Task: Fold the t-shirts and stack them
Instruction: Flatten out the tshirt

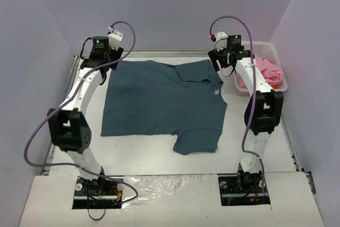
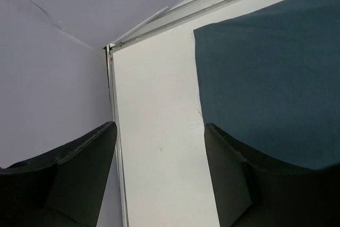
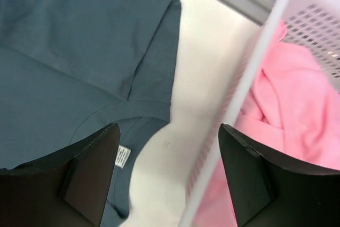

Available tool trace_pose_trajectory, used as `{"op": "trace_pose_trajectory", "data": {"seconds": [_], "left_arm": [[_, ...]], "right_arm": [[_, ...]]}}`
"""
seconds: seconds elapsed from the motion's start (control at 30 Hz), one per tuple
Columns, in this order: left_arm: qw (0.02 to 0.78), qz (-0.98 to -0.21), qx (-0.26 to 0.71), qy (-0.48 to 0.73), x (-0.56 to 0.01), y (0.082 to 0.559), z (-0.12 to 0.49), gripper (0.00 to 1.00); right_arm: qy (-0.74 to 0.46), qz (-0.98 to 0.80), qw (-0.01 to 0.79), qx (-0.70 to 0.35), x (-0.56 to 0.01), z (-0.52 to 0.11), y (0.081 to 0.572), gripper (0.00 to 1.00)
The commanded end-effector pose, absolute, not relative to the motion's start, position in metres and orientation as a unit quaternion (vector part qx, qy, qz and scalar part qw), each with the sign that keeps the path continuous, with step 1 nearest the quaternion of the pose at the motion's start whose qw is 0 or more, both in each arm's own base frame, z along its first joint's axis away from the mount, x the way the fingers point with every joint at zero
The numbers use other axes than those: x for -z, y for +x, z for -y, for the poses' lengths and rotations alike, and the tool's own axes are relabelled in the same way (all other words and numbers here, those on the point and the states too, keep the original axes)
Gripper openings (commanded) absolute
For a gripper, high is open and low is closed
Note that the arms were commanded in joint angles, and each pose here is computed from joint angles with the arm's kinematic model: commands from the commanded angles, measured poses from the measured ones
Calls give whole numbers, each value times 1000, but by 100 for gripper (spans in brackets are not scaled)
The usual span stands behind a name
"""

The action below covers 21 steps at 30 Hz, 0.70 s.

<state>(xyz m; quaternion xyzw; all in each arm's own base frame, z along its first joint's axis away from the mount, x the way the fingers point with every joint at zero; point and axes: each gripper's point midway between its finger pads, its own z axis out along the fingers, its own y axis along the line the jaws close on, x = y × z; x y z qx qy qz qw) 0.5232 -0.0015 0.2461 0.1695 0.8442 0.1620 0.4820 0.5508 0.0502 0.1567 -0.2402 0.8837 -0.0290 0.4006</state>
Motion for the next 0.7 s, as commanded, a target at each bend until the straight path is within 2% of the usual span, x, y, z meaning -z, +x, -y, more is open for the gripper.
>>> {"op": "trace_pose_trajectory", "data": {"seconds": [0.0, 0.1, 0.2, 0.27, 0.3, 0.43, 0.67], "left_arm": [[488, -838, -181, 163, -258, 489, -14, 66], [492, -834, -165, 189, -266, 457, -8, 66], [452, -846, -142, 244, -225, 415, -1, 64], [450, -837, -135, 281, -220, 394, 3, 59], [425, -846, -132, 294, -195, 379, 1, 56], [387, -843, -98, 360, -161, 333, 11, 47], [322, -838, -56, 438, -117, 276, 18, 46]], "right_arm": [[-262, -859, 440, 16, -200, -57, 530, 71], [-275, -853, 444, -10, -212, -64, 500, 70], [-293, -850, 436, -40, -216, -72, 458, 70], [-305, -853, 420, -52, -213, -73, 424, 69], [-313, -857, 404, -63, -207, -74, 408, 68], [-334, -860, 379, -67, -197, -73, 354, 67], [-329, -864, 378, -46, -199, -64, 323, 67]]}}
